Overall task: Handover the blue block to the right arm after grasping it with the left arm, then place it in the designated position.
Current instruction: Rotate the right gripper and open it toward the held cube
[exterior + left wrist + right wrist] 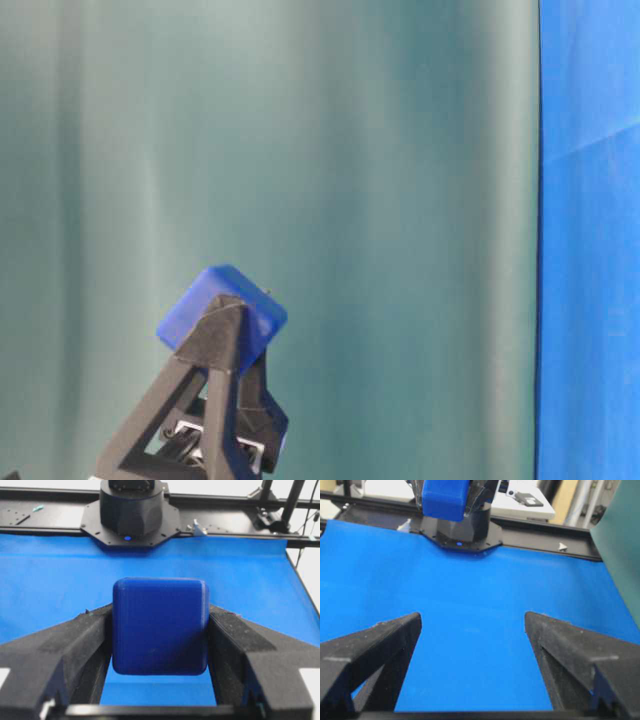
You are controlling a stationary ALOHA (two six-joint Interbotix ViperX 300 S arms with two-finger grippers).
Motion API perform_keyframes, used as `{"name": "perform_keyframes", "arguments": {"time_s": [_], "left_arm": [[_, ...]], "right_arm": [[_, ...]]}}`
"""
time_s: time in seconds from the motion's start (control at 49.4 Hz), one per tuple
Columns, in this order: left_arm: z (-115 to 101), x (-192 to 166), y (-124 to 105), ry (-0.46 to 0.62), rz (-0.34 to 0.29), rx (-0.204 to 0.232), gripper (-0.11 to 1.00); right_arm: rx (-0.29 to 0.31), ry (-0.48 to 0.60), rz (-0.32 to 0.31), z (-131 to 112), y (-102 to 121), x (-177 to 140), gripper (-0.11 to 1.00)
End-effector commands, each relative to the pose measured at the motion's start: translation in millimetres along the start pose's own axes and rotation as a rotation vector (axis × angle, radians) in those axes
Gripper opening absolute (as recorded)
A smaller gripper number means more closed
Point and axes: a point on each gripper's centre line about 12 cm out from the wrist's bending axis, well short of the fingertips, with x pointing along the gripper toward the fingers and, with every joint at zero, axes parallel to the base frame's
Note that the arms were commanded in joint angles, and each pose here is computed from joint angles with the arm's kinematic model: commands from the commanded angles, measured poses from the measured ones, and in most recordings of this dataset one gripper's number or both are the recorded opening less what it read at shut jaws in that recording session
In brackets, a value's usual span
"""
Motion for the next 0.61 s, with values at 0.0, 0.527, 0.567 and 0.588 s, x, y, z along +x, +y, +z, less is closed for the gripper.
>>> {"name": "perform_keyframes", "arguments": {"time_s": [0.0,0.527,0.567,0.588], "left_arm": [[10.1,-1.7,1.7,-0.034,0.005,0.000,0.48],[10.9,-2.0,1.3,-0.039,0.004,-0.009,0.48],[11.0,-2.0,1.8,-0.039,0.006,-0.009,0.48],[11.0,-2.0,1.8,-0.039,0.006,-0.009,0.48]], "right_arm": [[-0.003,-0.032,0.001,11.1,0.3,3.2,0.98],[-0.355,-0.007,0.034,15.9,4.2,5.2,0.97],[-0.404,-0.003,0.038,17.1,4.8,5.5,0.97],[-0.430,0.006,0.039,15.8,4.5,5.8,0.97]]}}
